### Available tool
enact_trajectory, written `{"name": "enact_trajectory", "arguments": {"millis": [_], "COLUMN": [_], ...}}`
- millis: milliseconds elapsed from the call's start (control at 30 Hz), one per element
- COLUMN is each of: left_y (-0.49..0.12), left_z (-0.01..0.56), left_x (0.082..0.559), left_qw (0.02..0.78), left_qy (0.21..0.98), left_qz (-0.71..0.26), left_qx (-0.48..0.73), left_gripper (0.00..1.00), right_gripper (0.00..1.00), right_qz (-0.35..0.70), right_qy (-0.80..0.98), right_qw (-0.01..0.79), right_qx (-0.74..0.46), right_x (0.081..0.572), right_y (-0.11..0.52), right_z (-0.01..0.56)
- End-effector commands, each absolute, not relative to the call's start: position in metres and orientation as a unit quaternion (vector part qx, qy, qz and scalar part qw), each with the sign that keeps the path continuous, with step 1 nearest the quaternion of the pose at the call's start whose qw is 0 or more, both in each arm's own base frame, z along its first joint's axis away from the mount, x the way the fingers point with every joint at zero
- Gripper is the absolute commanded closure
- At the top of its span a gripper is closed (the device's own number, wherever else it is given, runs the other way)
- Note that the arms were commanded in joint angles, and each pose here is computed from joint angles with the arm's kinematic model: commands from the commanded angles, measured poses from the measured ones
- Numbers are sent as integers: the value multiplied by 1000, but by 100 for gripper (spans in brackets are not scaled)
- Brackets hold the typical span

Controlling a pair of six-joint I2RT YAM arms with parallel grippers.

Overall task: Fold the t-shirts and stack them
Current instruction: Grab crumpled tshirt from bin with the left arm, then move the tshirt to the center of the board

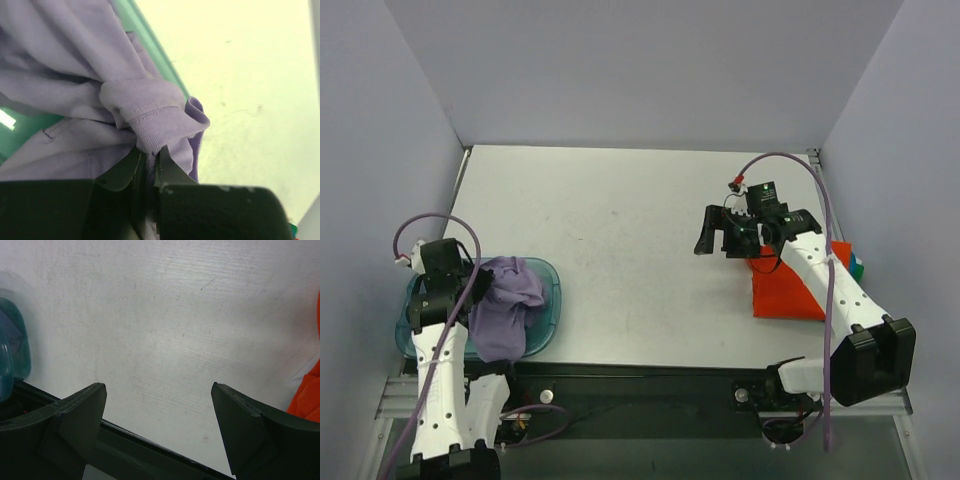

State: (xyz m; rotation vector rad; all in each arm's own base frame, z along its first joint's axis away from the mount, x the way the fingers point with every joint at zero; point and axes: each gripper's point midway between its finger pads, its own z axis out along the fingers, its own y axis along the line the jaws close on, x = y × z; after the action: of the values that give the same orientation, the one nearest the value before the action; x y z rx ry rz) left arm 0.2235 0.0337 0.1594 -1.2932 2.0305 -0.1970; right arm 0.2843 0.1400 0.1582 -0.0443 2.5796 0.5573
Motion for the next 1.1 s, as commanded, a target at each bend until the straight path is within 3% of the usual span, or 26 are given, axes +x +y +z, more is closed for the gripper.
{"name": "enact_trajectory", "arguments": {"millis": [0, 233, 367, 733, 867, 1067], "left_y": [27, 11, -1, -70, -114, -222], "left_z": [213, 308, 393, 534, 553, 504], "left_x": [224, 245, 257, 265, 264, 280], "left_qw": [415, 521, 597, 661, 653, 577], "left_qy": [777, 748, 712, 640, 635, 695], "left_qz": [-110, -180, -220, -373, -406, -429], "left_qx": [-459, -370, -296, -121, -75, -11], "left_gripper": [100, 100, 100, 100, 100, 100], "right_gripper": [10, 10, 10, 11, 10, 10], "right_qz": [201, 195, 192, 163, 157, 159], "right_qy": [939, 932, 930, 923, 919, 915], "right_qw": [277, 304, 314, 348, 360, 368], "right_qx": [-25, -25, -22, 9, 25, 42], "right_x": [291, 292, 293, 294, 293, 289], "right_y": [137, 133, 131, 114, 107, 104], "right_z": [175, 189, 194, 207, 212, 218]}}
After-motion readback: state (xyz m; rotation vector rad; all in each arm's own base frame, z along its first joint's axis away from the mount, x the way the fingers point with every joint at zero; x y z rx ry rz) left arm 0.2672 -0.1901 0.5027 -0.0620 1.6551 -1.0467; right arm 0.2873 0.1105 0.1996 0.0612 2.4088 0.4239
